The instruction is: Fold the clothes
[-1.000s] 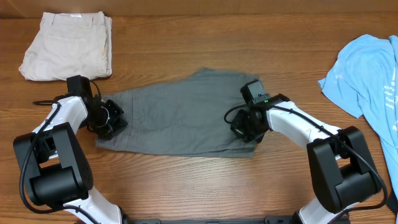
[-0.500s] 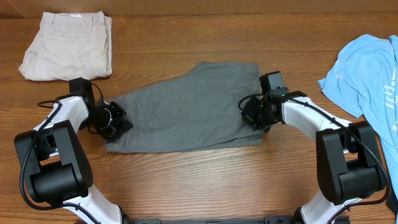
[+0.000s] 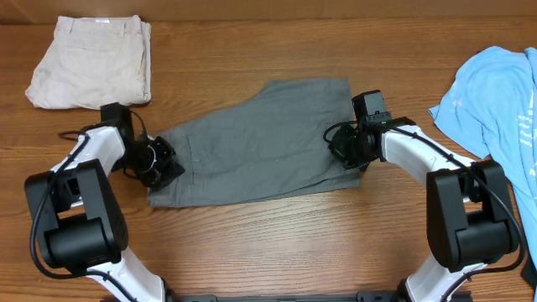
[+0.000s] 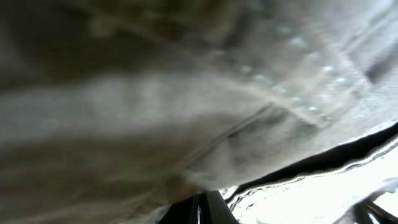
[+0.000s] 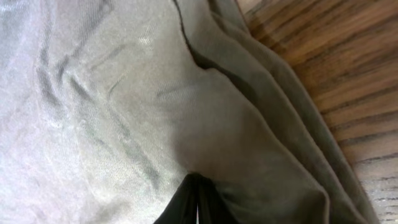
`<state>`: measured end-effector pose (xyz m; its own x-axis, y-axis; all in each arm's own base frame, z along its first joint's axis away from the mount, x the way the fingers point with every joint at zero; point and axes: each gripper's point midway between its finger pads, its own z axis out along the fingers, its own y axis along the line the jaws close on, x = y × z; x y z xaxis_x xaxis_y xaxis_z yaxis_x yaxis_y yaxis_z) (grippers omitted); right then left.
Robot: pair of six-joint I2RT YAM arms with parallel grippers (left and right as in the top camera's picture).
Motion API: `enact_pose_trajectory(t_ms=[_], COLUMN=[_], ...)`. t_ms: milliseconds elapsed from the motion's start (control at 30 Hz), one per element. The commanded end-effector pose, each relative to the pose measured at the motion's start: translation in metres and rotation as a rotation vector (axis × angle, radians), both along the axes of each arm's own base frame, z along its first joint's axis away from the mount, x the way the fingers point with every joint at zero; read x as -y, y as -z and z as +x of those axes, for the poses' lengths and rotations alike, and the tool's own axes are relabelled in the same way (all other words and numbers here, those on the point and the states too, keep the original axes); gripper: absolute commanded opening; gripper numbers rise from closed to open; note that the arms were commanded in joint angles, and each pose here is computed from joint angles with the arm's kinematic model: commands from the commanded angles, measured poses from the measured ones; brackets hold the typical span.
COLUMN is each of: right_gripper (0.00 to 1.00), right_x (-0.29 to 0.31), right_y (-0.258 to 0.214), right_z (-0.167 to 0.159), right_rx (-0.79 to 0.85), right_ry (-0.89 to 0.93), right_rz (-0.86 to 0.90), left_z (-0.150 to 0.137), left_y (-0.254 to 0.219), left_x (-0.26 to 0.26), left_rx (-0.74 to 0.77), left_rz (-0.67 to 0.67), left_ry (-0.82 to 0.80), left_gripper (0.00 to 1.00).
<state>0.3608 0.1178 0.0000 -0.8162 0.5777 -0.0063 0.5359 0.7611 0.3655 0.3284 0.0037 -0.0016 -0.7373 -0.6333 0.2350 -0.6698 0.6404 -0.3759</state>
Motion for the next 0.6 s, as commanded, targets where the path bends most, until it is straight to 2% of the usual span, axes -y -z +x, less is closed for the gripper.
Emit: enact_pose_trajectory(t_ms=[0,133,567], right_gripper=[0.04,0.04,0.04], right_x=[0.021,0.021,0.022], right_y=[0.007,0.008,0.009], right_z=[0.005,0.000,-0.004], right_rx=[0.000,-0.021,-0.036], right_ry=[0.032,0.031,0.031], right_rz=[-0.096,-0.101,-0.104], left_z=[0.007,0.024,0.022], left_y=[0.019,0.009,0.017], left_x=[-0.037,-0.040,-0.064], left_rx=[-0.026,0.020,-0.004], left_rz=[0.203,0.216,0.356], left_ry=[0.039,0.040,0.041], left_gripper=[0.06,0.09,0.12])
